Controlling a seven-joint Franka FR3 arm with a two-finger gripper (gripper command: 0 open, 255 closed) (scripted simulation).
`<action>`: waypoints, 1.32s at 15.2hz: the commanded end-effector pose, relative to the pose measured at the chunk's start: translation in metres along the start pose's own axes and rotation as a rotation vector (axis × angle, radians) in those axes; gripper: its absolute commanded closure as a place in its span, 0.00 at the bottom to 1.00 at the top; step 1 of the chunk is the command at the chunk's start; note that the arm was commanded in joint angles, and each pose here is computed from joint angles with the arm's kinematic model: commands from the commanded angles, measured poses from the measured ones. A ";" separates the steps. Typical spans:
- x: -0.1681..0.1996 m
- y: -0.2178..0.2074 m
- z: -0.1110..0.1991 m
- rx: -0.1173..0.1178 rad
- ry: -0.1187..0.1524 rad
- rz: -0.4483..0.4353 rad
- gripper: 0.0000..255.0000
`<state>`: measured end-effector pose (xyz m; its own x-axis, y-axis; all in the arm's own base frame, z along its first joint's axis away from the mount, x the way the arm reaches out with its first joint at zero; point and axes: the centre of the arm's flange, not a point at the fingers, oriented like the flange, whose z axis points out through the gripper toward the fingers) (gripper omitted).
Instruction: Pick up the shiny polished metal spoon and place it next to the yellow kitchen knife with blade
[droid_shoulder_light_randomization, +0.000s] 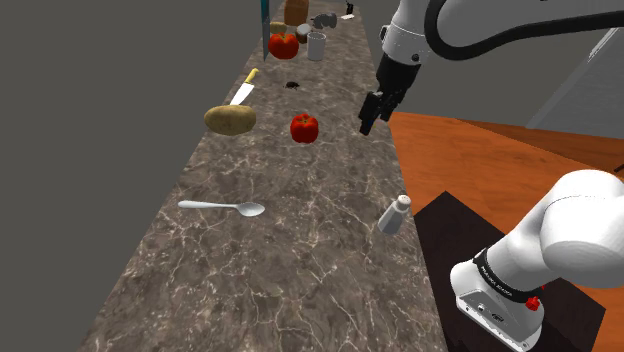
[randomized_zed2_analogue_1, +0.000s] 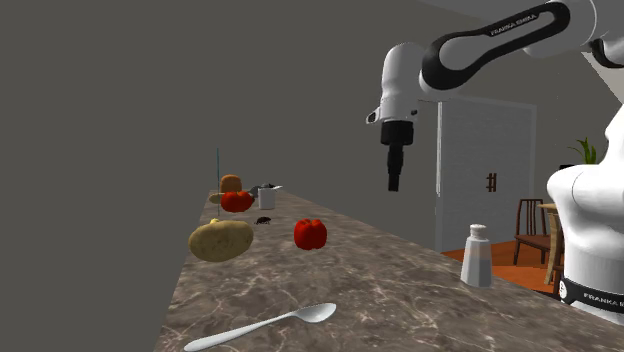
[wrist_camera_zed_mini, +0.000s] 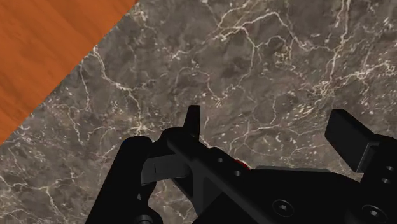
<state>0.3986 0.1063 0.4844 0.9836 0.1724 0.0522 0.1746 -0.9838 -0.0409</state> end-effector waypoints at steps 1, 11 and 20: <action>0.013 -0.019 0.011 0.011 0.010 -0.031 0.00; 0.071 -0.116 0.061 0.058 0.053 -0.184 0.00; 0.112 -0.211 0.100 0.101 0.092 -0.321 0.00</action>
<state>0.4716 0.3261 0.4011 0.8784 0.4500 0.1610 0.4684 -0.8775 -0.1032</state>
